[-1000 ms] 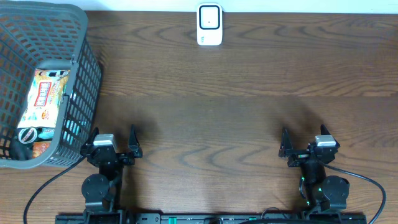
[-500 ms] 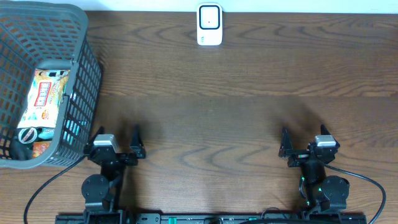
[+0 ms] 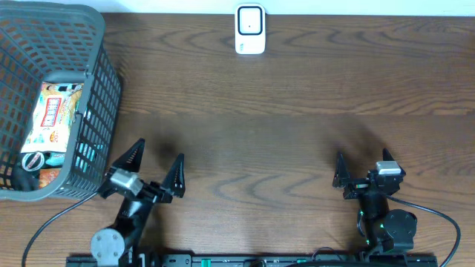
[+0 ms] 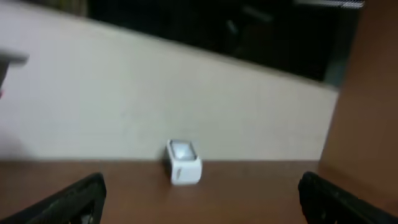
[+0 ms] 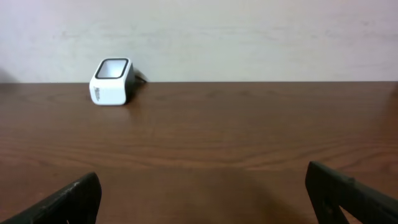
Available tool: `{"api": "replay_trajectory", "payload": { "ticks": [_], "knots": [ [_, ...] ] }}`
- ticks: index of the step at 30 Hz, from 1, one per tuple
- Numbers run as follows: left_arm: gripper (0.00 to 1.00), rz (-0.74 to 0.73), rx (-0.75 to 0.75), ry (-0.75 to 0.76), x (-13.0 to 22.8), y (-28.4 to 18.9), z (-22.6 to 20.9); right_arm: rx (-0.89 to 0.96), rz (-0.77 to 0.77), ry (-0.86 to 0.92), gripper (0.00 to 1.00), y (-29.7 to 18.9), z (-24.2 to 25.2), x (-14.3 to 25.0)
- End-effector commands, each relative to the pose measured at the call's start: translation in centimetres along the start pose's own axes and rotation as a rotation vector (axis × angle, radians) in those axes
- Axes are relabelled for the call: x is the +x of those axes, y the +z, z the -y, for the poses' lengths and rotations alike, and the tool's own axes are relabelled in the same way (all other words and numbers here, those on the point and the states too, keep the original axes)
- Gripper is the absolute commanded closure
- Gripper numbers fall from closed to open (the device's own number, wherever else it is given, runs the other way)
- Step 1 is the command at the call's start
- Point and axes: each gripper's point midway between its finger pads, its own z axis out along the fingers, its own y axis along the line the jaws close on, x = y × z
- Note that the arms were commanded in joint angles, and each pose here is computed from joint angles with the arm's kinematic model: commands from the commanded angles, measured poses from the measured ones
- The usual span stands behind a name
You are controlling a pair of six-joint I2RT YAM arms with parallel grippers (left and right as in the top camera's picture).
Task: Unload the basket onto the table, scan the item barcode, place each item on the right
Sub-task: 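Reach the left gripper into the basket and grasp the yellow wipe pack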
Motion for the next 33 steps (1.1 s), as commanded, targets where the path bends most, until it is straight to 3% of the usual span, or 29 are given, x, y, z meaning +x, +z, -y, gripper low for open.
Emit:
{"api": "replay_trajectory", "payload": {
  "ticks": [1, 8, 12, 14, 17, 19, 22, 29, 33],
  "knots": [
    [0.02, 0.104, 0.071, 0.041, -3.7, -0.2, 2.0, 0.024, 0.001, -0.006, 0.01, 0.0, 0.6, 0.0],
    [0.02, 0.316, -0.013, 0.27, -13.1, -1.0, 3.4, 0.024, 0.001, -0.007, 0.01, 0.0, 0.6, 0.0],
    [0.02, 0.314, -0.179, 0.254, -18.7, 0.0, 2.0, 0.024, 0.001, -0.006, 0.01, 0.0, 0.6, 0.0],
    [0.02, 0.22, -0.238, 0.226, -20.1, 1.4, 1.2, 0.024, 0.001, -0.007, 0.01, 0.0, 0.6, 0.0],
    [0.02, -0.064, -0.301, 0.227, -19.7, 4.6, -0.3, 0.024, 0.001, -0.007, 0.01, 0.0, 0.6, 0.0],
    [0.02, -0.257, -0.255, 0.238, -18.7, 6.4, 0.0, 0.024, 0.001, -0.007, 0.01, 0.0, 0.6, 0.0],
    [0.02, -0.433, -0.241, 0.187, -17.9, 8.1, -0.4, 0.024, 0.001, -0.007, 0.01, 0.0, 0.6, 0.0],
    [0.02, -0.568, -0.479, 0.145, -19.9, 10.0, -5.3, 0.024, 0.001, -0.007, 0.01, 0.0, 0.6, 0.0],
    [0.02, -0.677, -0.797, 0.119, -22.3, 8.6, -11.8, 0.024, 0.001, -0.007, 0.01, 0.0, 0.6, 0.0]
  ]
}}
